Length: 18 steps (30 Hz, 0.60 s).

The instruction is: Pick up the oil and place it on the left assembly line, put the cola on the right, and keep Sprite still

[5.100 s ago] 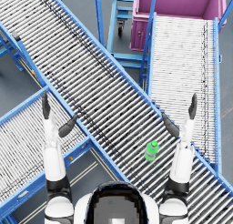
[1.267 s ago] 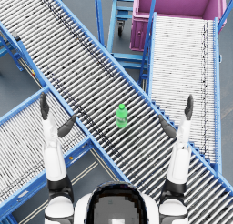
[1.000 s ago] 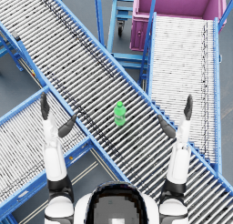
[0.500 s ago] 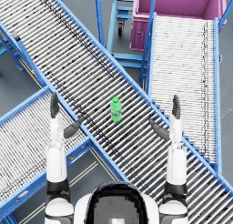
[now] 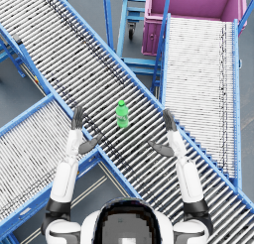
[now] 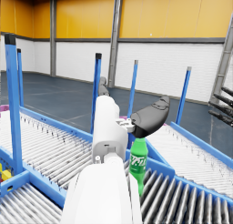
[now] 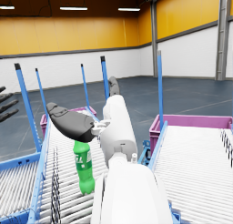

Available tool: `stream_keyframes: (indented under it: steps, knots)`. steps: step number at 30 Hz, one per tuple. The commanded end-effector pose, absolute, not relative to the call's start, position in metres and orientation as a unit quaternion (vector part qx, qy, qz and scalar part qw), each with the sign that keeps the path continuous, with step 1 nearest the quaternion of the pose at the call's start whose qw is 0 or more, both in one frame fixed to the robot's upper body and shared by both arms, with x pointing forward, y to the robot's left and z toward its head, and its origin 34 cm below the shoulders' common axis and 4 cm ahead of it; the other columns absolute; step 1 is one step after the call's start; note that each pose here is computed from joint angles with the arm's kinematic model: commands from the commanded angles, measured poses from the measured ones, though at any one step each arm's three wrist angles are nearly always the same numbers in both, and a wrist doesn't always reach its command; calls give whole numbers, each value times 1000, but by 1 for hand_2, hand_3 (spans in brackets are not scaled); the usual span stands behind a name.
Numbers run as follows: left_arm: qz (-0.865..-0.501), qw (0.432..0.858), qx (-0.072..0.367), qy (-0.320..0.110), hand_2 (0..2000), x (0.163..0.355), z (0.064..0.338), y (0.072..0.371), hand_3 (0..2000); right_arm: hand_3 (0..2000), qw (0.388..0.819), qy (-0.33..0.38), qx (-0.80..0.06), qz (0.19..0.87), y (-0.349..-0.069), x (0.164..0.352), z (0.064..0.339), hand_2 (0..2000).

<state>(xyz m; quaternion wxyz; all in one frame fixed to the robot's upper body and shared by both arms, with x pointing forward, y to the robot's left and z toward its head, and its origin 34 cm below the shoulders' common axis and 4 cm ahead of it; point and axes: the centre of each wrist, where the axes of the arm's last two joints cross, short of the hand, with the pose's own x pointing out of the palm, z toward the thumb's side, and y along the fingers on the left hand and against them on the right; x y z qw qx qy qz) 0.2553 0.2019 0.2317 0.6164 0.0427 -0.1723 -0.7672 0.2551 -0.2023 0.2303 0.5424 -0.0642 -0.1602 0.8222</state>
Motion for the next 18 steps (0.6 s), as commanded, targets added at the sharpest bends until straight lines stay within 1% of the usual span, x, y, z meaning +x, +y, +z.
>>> stream_keyframes:
  steps: [1, 18]
  knots:
    - [-768, 616, 40, -171, 0, 255, 231, 202, 0, 0, 540, -160, -62, 824, -202, 255, 230, 0]
    - [-771, 614, 32, -168, 0, 255, 229, 201, 0, 0, 536, -158, -56, 828, -201, 255, 229, 0]
